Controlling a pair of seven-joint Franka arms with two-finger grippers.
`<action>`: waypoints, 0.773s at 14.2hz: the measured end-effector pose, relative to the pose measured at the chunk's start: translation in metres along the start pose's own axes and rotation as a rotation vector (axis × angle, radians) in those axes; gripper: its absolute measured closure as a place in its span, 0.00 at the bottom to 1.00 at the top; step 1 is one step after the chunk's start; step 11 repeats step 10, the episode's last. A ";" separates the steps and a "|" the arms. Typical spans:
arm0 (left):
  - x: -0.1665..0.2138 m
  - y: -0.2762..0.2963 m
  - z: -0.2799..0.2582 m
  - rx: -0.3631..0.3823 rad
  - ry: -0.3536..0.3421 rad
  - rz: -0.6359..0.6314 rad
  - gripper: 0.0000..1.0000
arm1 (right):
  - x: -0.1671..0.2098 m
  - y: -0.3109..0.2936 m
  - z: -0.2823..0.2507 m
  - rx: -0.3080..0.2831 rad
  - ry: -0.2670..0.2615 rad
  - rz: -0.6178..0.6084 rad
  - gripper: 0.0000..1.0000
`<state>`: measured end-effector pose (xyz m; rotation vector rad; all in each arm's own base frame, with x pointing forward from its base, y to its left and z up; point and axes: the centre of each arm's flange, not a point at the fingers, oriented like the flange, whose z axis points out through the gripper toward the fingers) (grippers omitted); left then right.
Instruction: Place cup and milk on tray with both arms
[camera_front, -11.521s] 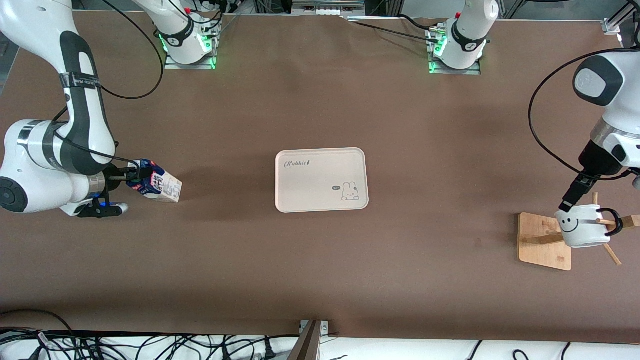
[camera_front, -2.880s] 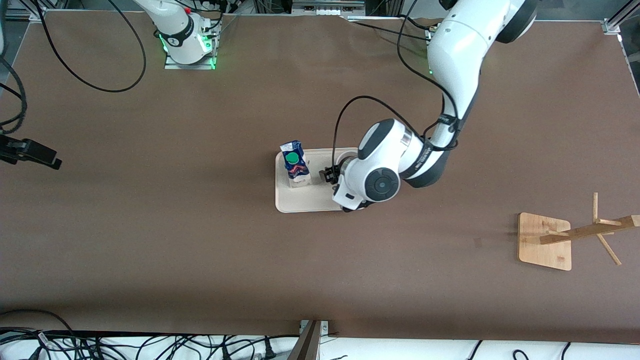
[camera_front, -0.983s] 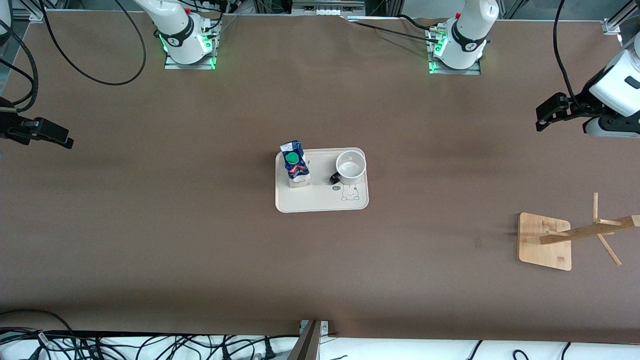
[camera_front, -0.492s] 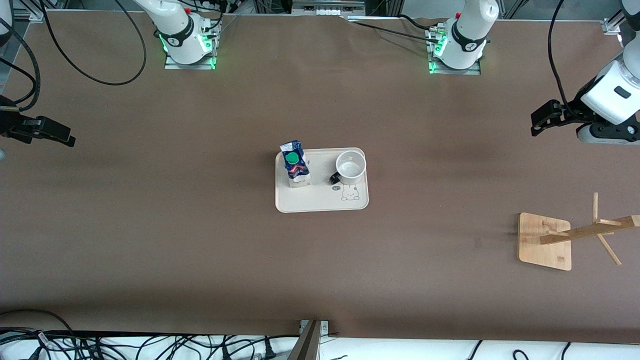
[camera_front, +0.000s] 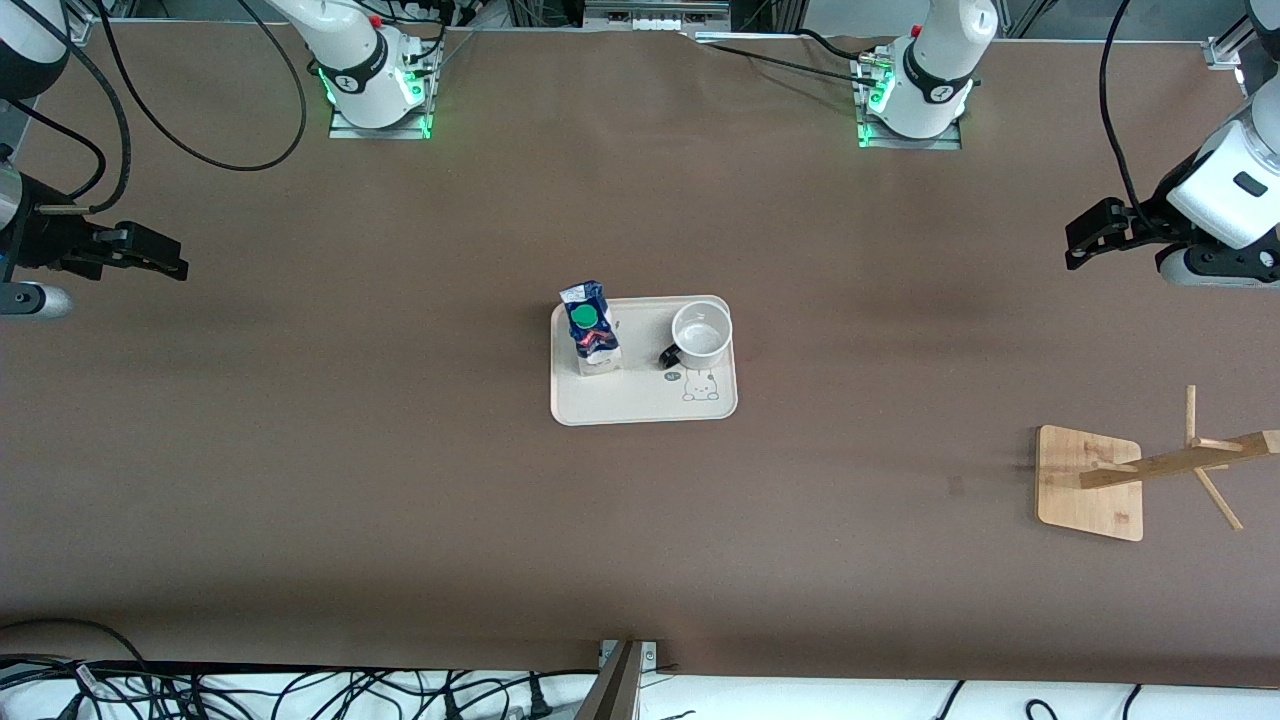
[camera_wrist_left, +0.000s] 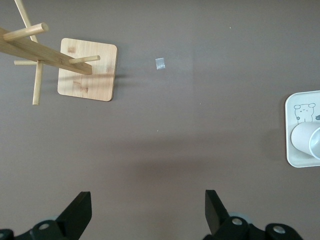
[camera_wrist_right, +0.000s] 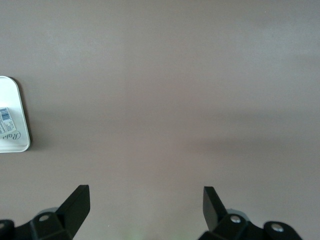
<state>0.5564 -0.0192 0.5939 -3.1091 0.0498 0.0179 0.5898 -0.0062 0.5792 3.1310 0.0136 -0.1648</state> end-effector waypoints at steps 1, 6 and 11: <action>0.000 0.000 0.000 0.000 -0.001 0.000 0.00 | 0.000 0.001 0.000 0.000 0.000 -0.002 0.00; 0.000 0.000 0.000 0.000 -0.001 0.000 0.00 | 0.000 0.003 0.000 0.000 -0.002 -0.004 0.00; 0.000 0.001 0.000 0.000 -0.001 0.001 0.00 | 0.000 0.010 0.000 0.000 -0.002 0.007 0.00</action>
